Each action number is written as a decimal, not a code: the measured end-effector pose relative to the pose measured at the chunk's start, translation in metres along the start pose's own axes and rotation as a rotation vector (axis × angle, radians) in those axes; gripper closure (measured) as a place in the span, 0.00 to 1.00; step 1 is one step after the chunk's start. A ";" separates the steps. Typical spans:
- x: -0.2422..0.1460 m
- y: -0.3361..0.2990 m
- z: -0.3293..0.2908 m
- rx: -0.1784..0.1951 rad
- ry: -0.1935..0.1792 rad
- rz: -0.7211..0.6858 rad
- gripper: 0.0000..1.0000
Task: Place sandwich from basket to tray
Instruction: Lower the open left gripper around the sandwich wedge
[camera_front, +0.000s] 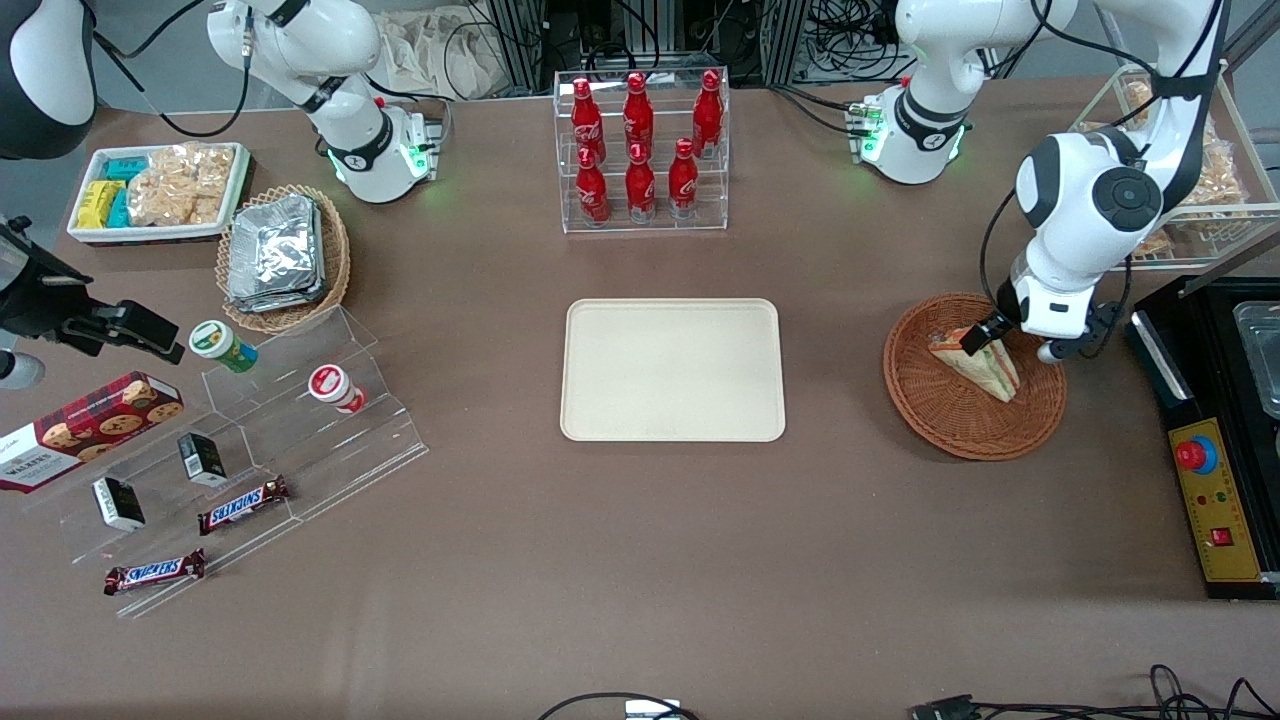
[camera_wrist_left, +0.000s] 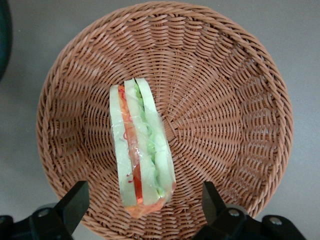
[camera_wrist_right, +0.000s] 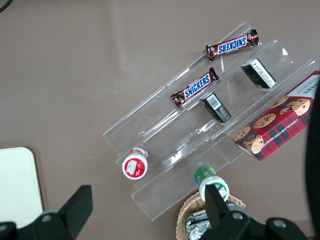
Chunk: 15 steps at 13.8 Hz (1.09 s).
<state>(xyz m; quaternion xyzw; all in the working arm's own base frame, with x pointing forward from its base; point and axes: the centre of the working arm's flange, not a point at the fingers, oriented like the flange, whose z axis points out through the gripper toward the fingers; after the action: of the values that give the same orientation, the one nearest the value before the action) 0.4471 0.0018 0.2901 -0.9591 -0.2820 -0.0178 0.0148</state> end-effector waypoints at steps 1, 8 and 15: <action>0.001 -0.001 0.005 -0.004 0.004 -0.004 0.00; 0.005 -0.011 0.038 -0.018 0.014 -0.050 0.00; -0.001 -0.013 0.060 -0.023 0.012 -0.073 0.16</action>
<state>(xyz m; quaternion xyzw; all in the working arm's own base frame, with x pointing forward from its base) 0.4409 0.0143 0.2301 -0.9482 -0.3164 -0.0274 0.0049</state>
